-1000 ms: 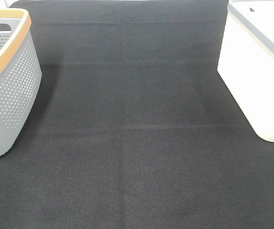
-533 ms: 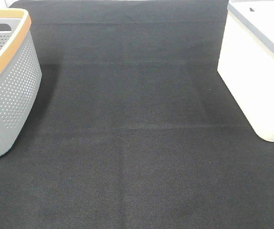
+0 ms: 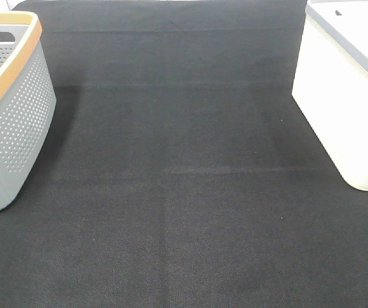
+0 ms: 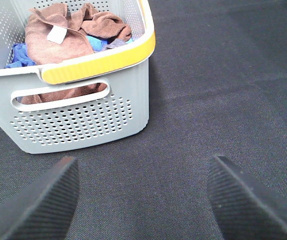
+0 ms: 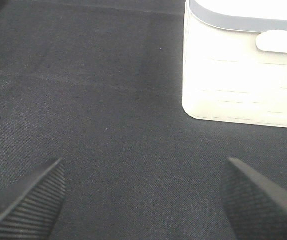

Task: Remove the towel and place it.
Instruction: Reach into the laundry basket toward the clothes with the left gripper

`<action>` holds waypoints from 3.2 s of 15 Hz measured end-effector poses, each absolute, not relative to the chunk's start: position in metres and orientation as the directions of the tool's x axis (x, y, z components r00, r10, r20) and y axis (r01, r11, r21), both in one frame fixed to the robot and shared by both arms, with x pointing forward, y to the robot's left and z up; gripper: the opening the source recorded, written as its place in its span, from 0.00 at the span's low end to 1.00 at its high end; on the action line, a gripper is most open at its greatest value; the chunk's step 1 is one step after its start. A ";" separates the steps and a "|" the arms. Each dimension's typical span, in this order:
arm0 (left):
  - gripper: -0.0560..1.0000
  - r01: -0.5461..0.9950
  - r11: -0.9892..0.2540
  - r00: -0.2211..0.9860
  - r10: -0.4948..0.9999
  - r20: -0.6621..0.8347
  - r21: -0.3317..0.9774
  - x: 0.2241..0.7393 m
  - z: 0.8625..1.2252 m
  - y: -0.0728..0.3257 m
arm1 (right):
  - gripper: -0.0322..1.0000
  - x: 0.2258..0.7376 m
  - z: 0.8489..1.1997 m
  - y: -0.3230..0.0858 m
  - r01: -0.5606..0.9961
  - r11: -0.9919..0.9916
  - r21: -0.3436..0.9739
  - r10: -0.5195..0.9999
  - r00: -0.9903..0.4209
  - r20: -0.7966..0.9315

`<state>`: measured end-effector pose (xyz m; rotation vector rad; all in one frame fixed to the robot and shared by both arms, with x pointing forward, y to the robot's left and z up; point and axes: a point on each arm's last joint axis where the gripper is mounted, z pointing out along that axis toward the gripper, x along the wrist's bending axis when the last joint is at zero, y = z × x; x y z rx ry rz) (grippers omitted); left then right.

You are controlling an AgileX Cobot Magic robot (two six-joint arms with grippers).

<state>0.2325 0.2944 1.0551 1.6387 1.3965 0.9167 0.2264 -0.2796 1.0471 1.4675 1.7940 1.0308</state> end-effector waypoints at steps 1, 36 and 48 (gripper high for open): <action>0.71 0.427 -0.092 0.136 0.990 0.036 0.900 0.233 1.055 0.294 | 0.80 0.226 1.047 -0.280 0.515 0.089 0.853 0.977 -0.213 0.026; 0.71 0.318 -0.012 0.100 0.995 -0.021 0.948 0.238 1.072 0.295 | 0.80 0.226 1.047 -0.280 0.514 0.089 0.853 0.977 -0.212 0.026; 0.71 0.558 0.078 -0.103 0.994 -0.025 0.826 0.437 1.124 0.304 | 0.80 0.226 1.047 -0.280 0.514 0.089 0.853 0.977 -0.213 0.027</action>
